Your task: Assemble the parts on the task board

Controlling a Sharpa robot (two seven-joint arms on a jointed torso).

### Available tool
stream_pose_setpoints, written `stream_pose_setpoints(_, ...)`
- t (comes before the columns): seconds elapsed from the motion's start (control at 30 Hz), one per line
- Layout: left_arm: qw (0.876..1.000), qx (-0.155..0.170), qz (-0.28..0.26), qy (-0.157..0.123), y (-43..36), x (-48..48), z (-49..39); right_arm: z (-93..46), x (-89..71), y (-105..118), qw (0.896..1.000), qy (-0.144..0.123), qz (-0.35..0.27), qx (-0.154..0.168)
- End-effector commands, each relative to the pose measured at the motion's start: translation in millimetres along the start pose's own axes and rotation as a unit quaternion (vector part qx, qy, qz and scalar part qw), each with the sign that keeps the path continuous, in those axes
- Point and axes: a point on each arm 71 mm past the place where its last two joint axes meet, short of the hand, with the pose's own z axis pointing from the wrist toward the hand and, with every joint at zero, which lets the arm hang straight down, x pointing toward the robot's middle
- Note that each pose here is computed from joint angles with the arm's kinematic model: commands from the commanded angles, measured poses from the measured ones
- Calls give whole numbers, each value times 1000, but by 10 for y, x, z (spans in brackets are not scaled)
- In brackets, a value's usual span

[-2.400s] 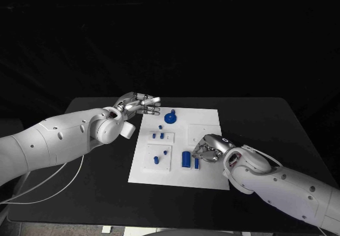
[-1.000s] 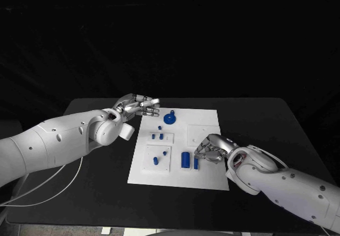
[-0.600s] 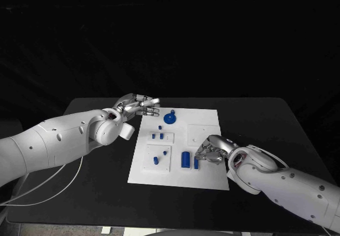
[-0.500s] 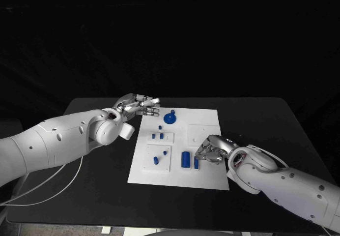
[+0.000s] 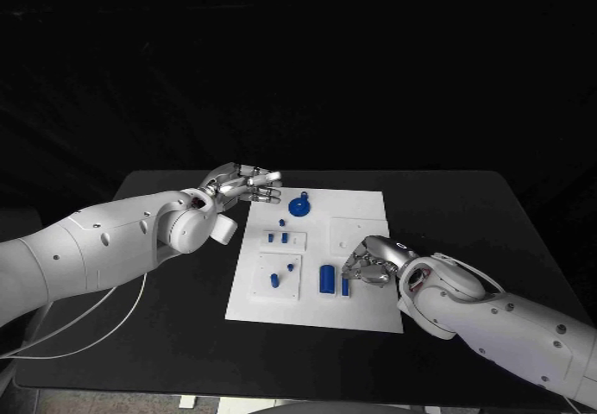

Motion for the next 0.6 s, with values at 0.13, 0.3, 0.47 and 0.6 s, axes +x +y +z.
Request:
stream_pose_setpoints(0.13,1000,3,-3,7,-2,21,3,-5,73,-28,999,22,-36,0)
stream_pose_setpoints(0.3,1000,2,-3,8,0,20,2,-7,92,-34,999,26,-47,-1)
stream_pose_setpoints(0.47,1000,1,-3,8,1,19,2,-15,114,-45,998,26,-55,-2)
stream_pose_setpoints(0.6,1000,1,-3,7,2,18,2,-17,121,-45,998,22,-57,-5)
